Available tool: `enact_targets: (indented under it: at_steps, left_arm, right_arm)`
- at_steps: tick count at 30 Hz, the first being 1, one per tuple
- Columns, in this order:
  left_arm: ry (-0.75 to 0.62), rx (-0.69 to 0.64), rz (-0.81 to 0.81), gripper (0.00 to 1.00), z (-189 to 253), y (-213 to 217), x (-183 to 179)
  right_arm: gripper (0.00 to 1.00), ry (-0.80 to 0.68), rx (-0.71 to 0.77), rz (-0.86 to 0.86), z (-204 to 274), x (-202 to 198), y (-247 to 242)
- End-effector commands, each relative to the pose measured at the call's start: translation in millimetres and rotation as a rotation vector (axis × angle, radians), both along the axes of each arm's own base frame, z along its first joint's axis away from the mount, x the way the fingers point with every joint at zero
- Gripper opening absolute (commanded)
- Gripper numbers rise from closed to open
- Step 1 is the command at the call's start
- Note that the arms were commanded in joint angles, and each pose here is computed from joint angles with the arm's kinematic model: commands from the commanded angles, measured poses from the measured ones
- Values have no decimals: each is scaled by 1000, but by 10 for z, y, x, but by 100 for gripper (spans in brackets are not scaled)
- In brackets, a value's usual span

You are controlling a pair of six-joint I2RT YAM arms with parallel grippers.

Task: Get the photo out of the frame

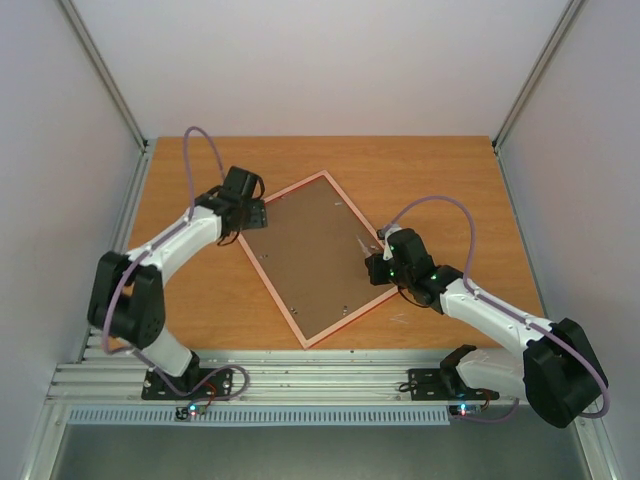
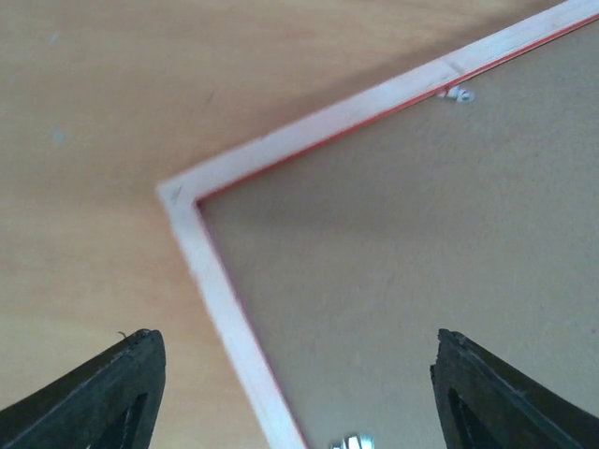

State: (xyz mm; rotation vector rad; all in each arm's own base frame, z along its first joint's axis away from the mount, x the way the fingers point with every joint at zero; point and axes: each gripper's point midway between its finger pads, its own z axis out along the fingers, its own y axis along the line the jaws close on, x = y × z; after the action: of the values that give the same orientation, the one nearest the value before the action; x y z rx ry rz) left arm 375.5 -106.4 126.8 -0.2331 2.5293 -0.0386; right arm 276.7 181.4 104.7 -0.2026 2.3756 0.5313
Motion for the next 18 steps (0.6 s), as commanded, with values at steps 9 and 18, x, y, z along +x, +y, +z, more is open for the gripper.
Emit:
enact_targets:
  at_steps: [9,18]
  left_arm:
    - [-32,-15,-285,83,-206,-84,1047]
    - [60,-68,-348,82,-619,-156,1290]
  right_arm:
    - [1,-2,33,8,15,2,39]
    - [1,1,48,17,28,-7,66]
